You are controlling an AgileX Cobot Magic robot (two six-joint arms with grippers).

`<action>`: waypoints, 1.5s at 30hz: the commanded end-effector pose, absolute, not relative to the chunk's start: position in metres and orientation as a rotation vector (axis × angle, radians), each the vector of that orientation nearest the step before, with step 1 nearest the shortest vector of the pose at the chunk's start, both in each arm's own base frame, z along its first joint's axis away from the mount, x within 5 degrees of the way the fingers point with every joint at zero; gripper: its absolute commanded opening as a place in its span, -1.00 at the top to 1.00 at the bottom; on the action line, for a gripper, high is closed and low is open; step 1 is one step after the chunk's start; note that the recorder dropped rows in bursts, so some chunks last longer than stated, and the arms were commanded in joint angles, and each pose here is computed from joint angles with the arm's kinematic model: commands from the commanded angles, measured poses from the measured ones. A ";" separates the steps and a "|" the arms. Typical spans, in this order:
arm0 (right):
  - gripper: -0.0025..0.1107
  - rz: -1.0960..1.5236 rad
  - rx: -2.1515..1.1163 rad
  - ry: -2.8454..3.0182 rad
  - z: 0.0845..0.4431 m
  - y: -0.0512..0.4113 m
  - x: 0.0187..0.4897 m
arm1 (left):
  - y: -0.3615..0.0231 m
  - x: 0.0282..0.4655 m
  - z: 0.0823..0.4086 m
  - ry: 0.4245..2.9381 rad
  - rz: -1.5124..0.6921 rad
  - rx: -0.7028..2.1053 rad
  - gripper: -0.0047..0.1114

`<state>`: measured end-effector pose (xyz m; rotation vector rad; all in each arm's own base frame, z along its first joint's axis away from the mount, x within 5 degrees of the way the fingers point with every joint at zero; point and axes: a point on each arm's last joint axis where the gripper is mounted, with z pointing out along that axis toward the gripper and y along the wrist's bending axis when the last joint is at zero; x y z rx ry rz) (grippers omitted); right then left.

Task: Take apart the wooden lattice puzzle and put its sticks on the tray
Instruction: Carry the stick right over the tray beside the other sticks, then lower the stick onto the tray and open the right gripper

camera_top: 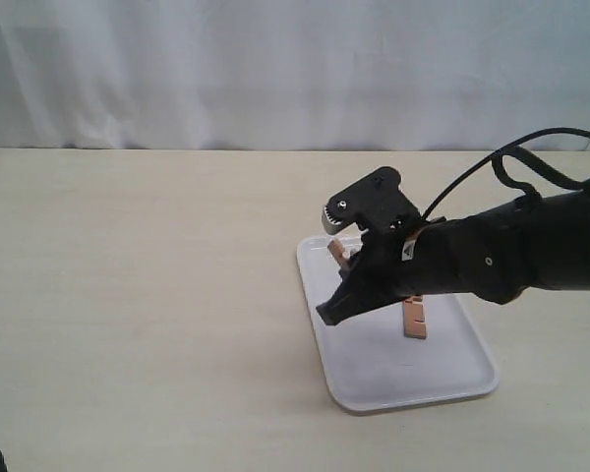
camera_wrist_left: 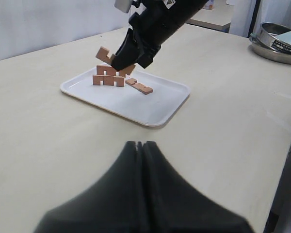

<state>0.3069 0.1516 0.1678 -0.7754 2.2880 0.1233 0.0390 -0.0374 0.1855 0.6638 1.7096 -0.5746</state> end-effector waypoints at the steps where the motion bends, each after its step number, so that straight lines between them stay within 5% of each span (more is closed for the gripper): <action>1: 0.88 0.093 -0.718 2.155 0.174 0.141 0.323 | -0.038 0.039 0.185 1.707 -0.584 0.660 0.92; 9: 0.88 0.070 -0.666 2.384 0.145 0.125 0.344 | -0.038 0.039 0.185 1.707 -0.584 0.660 0.92; 19: 0.88 0.094 -0.844 2.579 0.148 0.157 0.347 | -0.038 0.039 0.185 1.707 -0.584 0.660 0.92; 45: 0.88 0.010 -0.864 2.683 0.122 0.152 0.361 | -0.038 0.039 0.185 1.707 -0.584 0.660 0.92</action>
